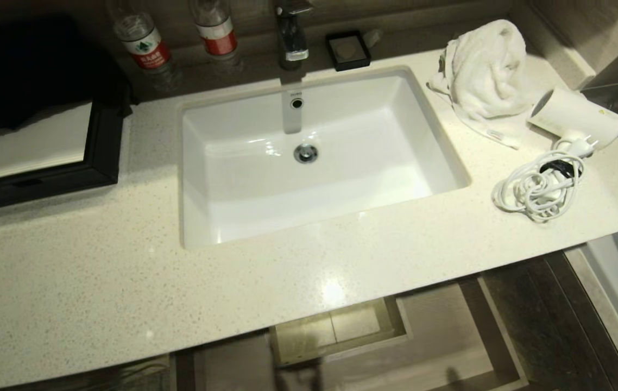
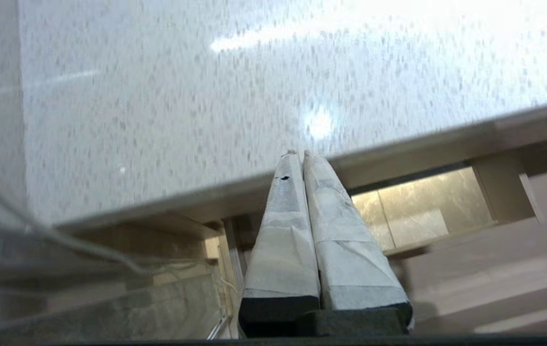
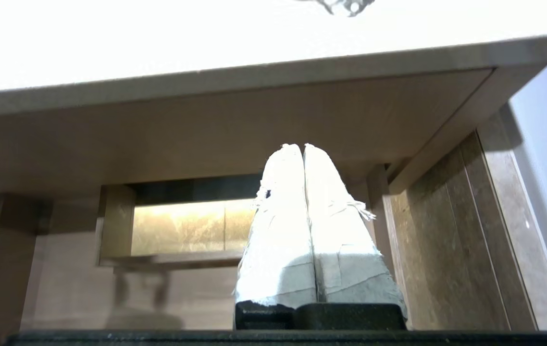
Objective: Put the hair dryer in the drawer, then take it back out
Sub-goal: Pick up the hairdryer
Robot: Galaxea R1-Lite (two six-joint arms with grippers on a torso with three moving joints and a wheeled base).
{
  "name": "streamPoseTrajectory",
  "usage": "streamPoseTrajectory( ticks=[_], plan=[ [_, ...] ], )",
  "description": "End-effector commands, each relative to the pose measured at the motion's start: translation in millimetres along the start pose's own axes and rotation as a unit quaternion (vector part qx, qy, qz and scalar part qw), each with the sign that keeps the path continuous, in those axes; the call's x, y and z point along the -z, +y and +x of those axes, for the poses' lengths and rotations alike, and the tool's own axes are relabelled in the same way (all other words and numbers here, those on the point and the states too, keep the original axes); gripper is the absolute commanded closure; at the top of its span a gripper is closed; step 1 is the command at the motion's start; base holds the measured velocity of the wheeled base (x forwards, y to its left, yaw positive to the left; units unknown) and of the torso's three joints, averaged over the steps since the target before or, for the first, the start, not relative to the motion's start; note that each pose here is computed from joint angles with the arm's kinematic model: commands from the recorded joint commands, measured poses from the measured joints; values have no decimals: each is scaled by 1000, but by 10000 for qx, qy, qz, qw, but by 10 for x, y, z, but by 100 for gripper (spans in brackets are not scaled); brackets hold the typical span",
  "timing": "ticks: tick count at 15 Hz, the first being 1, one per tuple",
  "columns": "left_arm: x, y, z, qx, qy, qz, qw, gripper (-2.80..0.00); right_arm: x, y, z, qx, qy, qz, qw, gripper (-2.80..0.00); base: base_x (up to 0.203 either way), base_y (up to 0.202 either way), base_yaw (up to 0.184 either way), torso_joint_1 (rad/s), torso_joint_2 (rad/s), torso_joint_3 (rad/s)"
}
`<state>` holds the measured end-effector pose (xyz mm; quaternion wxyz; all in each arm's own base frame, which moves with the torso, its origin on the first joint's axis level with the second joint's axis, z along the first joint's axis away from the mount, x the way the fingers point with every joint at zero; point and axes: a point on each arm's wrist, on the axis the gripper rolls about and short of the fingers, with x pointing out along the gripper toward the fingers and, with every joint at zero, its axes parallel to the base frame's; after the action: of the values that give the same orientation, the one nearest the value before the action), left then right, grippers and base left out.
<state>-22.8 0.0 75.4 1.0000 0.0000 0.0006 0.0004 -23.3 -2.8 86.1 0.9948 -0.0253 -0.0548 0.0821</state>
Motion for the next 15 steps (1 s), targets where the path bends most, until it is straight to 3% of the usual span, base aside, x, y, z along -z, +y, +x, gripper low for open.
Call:
streamPoseTrajectory(
  ticks=[1,11,15],
  plan=[
    [1,0,-1,-3,-3,0,10000,0,117,7,-9,2,-4,38,10000,0,0,0,0,360,-425,-48],
    [2,0,0,-3,4,0,10000,0,74,6,-18,-23,-76,-173,9998,0,0,0,0,36,-40,-9],
    [0,0,0,-3,1,0,10000,0,-676,-34,-352,168,-860,-178,9960,0,0,0,0,0,0,0]
  ],
)
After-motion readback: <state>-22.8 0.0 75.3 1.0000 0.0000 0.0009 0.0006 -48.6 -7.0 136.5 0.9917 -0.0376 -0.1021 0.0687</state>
